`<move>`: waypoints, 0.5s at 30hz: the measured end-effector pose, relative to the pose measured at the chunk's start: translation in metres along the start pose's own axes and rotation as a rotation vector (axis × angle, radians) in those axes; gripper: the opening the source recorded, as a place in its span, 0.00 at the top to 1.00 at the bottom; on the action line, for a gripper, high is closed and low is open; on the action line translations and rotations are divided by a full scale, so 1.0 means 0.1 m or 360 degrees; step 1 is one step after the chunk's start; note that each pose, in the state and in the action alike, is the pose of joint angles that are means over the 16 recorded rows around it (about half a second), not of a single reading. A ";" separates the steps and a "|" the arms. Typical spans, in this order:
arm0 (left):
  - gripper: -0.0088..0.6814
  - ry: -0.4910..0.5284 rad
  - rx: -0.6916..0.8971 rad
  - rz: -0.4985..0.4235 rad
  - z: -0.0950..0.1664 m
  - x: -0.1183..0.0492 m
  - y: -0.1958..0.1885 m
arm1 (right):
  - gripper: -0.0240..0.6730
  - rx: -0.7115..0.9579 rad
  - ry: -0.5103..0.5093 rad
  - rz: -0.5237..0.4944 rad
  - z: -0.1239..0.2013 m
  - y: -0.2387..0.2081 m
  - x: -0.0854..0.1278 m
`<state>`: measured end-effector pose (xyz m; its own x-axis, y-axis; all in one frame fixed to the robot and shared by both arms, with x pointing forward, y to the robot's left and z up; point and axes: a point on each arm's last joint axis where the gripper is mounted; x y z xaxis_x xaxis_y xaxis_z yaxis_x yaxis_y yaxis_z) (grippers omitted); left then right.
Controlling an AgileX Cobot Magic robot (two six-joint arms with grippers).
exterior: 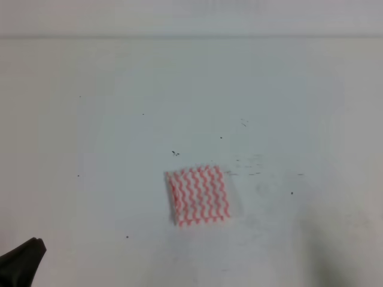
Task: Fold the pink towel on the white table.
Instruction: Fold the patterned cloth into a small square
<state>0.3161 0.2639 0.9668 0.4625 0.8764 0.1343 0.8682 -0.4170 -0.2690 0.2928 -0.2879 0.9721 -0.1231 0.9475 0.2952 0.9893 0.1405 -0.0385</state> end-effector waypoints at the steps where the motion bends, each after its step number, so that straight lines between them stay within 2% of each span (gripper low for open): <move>1: 0.99 0.0000 0.0000 -0.0002 0.00 0.00 0.00 | 0.99 0.0025 -0.0002 0.0004 0.01 0.00 0.00; 9: 0.99 0.0000 -0.0002 -0.0001 0.00 0.00 0.00 | 0.99 0.0183 0.0026 0.0078 0.11 -0.01 -0.04; 15: 0.99 -0.0001 -0.0002 -0.0002 0.00 0.00 0.00 | 0.99 0.0201 0.0023 0.0083 0.12 -0.01 -0.04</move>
<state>0.3162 0.2639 0.9669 0.4612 0.8771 0.1338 0.8690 -0.4161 -0.2679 0.2916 -0.2889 0.9597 -0.0698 0.9503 0.3033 0.9766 0.1272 -0.1737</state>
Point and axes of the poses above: a point on each arm's last joint axis where the gripper is mounted, y pointing out along that axis toward the gripper, x along the wrist's bending axis when the last joint is at zero, z = x × y, and after that the axes turned 14 degrees about y, right-handed
